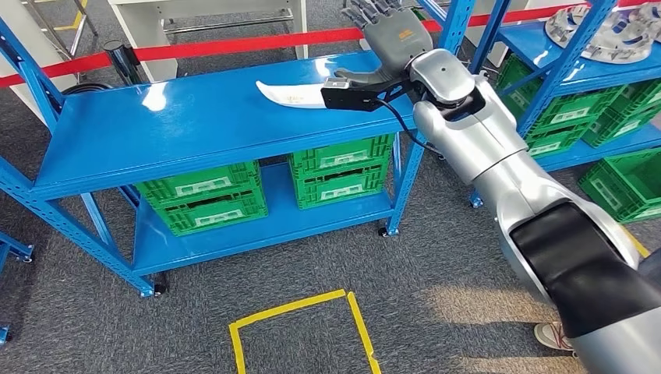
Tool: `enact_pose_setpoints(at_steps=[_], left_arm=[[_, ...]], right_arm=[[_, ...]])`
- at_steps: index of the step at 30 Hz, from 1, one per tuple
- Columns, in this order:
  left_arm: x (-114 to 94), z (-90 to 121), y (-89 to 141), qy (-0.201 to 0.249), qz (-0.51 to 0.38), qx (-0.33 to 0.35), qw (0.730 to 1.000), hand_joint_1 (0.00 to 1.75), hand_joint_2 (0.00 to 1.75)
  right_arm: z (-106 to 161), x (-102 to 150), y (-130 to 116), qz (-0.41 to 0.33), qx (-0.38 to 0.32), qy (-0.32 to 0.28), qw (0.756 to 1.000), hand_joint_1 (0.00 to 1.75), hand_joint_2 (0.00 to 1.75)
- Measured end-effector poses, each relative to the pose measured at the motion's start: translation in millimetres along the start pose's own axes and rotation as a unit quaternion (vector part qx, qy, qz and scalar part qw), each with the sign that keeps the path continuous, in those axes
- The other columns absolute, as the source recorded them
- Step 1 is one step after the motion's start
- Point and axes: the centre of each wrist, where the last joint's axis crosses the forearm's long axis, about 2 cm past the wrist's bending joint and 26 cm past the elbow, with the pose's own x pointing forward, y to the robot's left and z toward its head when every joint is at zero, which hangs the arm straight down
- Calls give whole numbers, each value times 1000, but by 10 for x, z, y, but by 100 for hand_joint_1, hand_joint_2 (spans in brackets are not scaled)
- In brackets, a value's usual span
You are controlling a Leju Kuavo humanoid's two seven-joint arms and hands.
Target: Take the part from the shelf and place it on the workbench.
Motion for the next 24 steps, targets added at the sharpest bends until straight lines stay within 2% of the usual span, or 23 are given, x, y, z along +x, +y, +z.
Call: enact_pose_setpoints(at_steps=[12,18,24], left_arm=[[3,1,-5,17,0,10,1000,0,0],[-24,9,-14,29,-5,10,1000,0,0],[-31,9,-4,31,-6,13,999,0,0]], right_arm=[[-57,-24,-80,1,-3,3,1000,0,0],[-34,-5,32,-13,15,6,1000,0,0],[16,-63,165,-70,48,20,996,0,0]])
